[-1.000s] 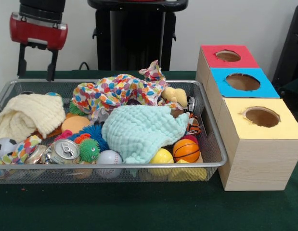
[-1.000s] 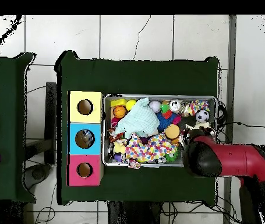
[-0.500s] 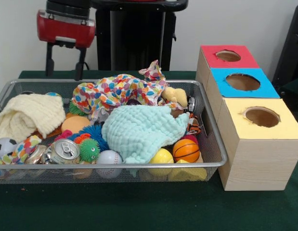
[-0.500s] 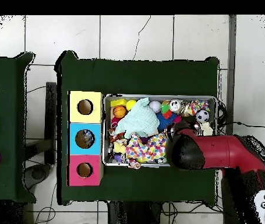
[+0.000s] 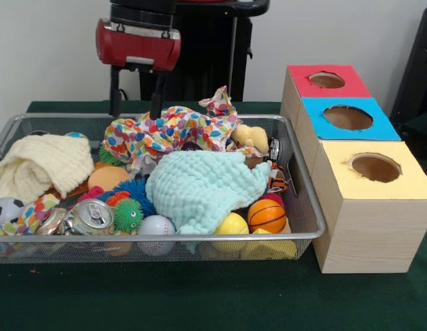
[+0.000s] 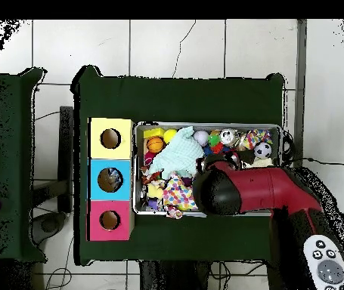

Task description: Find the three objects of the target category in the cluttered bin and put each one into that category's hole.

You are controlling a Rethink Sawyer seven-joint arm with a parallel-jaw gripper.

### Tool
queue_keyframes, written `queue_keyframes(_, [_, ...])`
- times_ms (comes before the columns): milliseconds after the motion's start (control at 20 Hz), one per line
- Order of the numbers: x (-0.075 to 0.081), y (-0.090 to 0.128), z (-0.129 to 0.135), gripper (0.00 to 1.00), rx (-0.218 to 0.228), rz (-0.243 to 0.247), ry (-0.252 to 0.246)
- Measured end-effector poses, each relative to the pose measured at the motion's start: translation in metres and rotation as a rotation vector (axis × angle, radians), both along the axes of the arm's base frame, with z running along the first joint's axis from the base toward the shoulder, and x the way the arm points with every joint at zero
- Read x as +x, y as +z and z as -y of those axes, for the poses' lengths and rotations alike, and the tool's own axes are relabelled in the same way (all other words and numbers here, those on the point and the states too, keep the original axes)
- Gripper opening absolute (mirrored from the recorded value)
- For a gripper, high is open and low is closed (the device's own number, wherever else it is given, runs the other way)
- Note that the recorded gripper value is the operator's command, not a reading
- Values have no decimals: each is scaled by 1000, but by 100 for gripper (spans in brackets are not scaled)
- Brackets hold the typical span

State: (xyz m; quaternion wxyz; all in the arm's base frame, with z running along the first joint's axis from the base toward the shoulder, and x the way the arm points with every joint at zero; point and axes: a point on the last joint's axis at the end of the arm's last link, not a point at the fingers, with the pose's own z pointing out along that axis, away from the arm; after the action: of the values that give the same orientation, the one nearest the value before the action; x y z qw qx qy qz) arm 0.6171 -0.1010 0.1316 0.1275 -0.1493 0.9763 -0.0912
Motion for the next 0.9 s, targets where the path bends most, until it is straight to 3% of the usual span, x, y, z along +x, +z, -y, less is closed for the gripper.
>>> queue_keyframes(550, [11, 3, -22, 100, 56, 2, -37])
queue_keyframes(900, [13, -10, -32, 100, 92, -21, -52])
